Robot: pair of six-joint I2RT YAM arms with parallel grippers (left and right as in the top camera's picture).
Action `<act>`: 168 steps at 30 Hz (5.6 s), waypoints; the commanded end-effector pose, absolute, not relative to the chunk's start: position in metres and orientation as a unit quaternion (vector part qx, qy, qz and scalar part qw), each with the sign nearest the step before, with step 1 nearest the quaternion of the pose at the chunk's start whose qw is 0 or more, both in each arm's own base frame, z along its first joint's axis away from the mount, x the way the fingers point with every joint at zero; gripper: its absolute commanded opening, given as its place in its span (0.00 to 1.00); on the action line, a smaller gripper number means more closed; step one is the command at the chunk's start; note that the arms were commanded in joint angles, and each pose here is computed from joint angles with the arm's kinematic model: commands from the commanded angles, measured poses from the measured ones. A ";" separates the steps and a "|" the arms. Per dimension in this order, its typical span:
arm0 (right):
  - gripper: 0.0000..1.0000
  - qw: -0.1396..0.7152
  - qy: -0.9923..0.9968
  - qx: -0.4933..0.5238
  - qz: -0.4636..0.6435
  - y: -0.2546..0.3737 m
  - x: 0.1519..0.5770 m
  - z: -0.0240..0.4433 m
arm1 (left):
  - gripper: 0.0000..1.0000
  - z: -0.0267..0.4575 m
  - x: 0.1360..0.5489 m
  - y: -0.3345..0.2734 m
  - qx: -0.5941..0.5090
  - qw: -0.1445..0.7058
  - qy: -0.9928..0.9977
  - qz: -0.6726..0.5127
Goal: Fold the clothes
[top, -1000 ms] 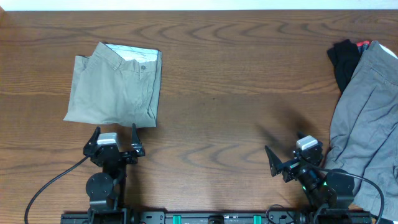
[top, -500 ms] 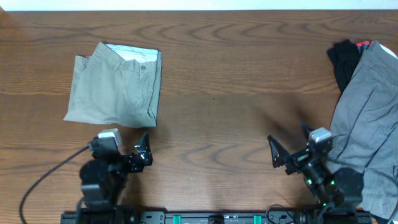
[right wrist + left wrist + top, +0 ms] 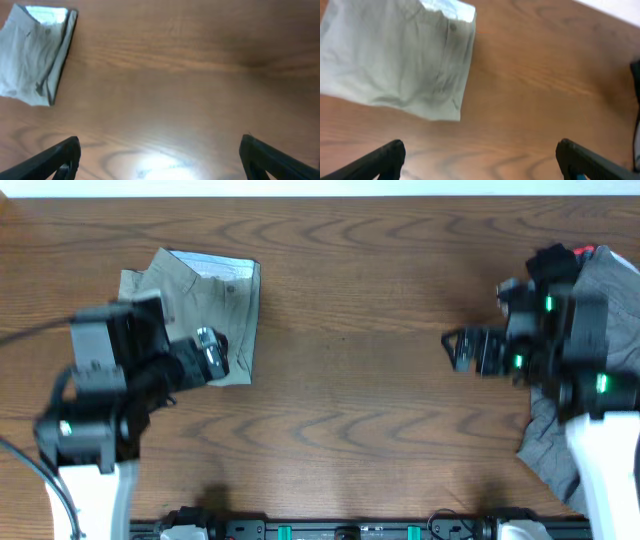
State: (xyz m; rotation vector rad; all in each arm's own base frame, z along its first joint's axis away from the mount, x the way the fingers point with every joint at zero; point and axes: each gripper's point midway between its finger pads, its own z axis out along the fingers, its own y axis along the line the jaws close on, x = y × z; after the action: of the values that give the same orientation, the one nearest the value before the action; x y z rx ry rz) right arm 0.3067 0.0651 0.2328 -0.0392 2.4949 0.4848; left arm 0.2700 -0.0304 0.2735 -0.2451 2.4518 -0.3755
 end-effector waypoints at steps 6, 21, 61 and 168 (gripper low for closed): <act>0.99 0.232 0.963 0.029 0.136 0.039 0.354 0.229 | 0.98 0.287 0.281 -0.032 -0.071 0.298 0.942 -0.136; 0.86 0.229 0.911 0.337 0.061 -0.188 0.466 0.180 | 0.98 0.280 0.271 -0.032 -0.058 0.276 0.950 -0.130; 0.01 0.298 0.890 0.343 0.015 -0.242 0.508 0.153 | 0.98 0.277 0.267 -0.032 -0.060 0.266 0.953 -0.130; 0.54 0.341 0.935 0.011 0.093 0.053 0.473 0.316 | 0.98 0.289 0.283 -0.021 -0.061 0.284 0.953 -0.081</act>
State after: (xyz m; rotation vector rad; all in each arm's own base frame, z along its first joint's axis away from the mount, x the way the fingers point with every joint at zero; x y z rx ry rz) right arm 0.4900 0.0894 0.3148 -0.0174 2.3893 0.5362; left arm 0.2889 -0.0196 0.2727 -0.1889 2.6050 -0.2185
